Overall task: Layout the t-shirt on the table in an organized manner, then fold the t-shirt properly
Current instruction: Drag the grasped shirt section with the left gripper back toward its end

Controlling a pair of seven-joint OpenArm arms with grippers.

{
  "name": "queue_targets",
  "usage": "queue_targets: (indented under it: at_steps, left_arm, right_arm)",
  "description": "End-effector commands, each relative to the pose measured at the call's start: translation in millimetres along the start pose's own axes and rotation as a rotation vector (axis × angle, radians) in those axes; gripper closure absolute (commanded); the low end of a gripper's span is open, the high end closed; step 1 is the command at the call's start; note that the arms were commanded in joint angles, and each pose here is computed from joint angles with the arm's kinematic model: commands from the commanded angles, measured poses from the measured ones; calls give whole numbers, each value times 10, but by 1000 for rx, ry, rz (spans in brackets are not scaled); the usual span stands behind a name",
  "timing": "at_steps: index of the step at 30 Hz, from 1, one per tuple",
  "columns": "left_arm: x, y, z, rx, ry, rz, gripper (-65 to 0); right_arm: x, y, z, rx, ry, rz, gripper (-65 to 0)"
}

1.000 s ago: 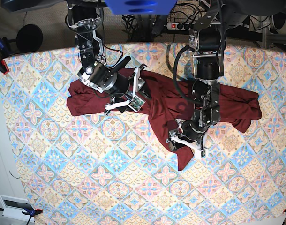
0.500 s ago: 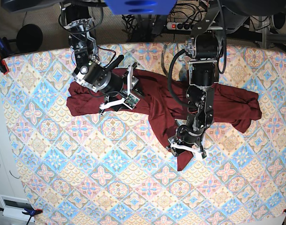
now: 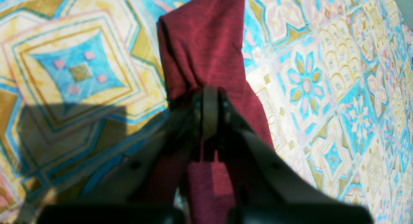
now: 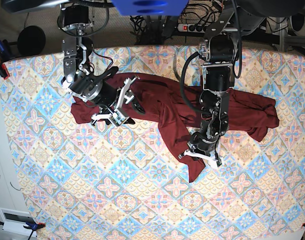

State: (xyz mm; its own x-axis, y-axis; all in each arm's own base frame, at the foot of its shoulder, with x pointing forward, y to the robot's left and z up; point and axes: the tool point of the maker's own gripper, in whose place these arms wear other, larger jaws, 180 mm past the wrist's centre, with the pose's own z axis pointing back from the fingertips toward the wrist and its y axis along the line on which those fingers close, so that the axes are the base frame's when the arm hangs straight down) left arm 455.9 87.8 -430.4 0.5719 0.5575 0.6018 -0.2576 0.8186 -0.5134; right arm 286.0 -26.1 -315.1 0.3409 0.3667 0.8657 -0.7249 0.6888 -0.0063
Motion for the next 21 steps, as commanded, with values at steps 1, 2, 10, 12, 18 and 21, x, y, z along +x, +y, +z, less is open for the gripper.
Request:
queue_targets:
  at_steps: [1,2,10,12,18,21]
  left_arm:
    - [6,-66,-1,-7,18,3,0]
    - [58,-89,16,-14,3,0,0]
    - [592,-145,486,-72,-175,-56,0]
    - [690,-105,620,-73,-214,-77,0]
    - [947,-6,1078,-77,-337,-153,0]
    - [1026,33,1358,-79,-394,-199,0]
  right_arm:
    - [160,-61,43,-15,-53,15,-239]
    - [160,-61,43,-15,-53,15,-239]
    - [137,-55,49,-15,-49,12,-239]
    - [134,-57,51,-15,-48,13,-239]
    - [133,-48,47,-12,-47,14,-239]
    - [136,-48,47,-12,-48,14,-239]
